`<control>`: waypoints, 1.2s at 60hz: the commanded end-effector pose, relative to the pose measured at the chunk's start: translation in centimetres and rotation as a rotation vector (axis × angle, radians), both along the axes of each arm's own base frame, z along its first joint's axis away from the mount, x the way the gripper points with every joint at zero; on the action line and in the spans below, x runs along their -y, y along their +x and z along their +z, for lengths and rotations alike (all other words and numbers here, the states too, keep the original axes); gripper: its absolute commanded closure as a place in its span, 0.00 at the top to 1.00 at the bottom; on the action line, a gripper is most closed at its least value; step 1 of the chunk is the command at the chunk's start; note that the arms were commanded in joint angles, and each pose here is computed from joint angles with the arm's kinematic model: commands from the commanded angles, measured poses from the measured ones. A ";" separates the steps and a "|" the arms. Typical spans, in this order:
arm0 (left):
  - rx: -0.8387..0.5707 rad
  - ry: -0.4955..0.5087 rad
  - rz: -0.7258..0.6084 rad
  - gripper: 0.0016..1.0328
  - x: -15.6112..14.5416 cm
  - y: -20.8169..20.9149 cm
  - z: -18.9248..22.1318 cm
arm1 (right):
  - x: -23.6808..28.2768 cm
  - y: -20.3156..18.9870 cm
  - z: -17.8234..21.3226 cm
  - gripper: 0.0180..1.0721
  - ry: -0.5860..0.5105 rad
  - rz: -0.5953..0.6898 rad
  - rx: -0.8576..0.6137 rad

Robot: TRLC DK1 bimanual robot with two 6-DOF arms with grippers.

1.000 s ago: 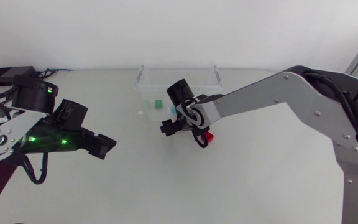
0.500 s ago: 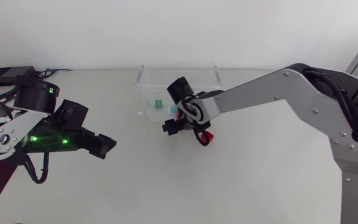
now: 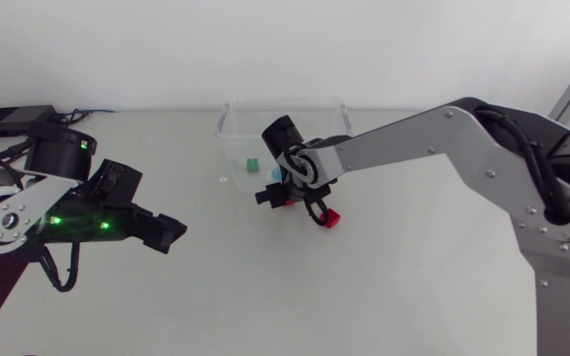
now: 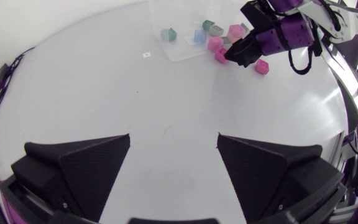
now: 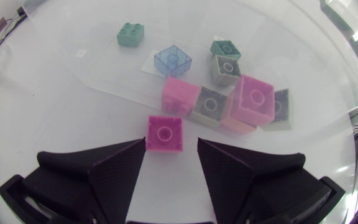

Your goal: Pick up the duplo bricks and place them in the container

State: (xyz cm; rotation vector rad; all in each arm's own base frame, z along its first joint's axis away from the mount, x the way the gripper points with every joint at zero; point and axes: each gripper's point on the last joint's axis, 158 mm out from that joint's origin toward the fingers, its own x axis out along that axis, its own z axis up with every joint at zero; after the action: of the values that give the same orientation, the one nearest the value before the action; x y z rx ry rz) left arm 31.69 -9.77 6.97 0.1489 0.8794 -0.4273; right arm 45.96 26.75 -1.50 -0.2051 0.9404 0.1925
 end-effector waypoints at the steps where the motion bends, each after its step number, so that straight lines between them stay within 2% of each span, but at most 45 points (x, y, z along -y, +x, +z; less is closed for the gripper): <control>1: -0.011 0.005 -0.011 0.95 -0.1 0.0 -0.5 | 0.2 0.3 -1.0 0.53 -0.004 -0.051 -0.037; 14: -0.010 0.007 -0.012 0.95 -0.1 0.2 -0.5 | 0.2 0.3 -1.4 0.54 -0.023 -0.070 -0.092; 26: -0.013 0.009 -0.014 0.95 -0.2 0.2 -0.6 | 0.3 -0.4 -1.8 0.60 -0.015 -0.065 -0.151; 72: -0.026 0.009 -0.008 0.95 -0.8 0.4 -1.5 | 0.8 -0.3 -2.4 0.60 -0.024 -0.022 -0.237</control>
State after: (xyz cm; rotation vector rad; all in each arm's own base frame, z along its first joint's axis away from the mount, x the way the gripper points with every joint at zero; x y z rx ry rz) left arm 32.21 -9.03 6.09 0.1504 0.8936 -0.4192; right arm 45.83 26.49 -2.80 -0.1785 1.1466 0.1869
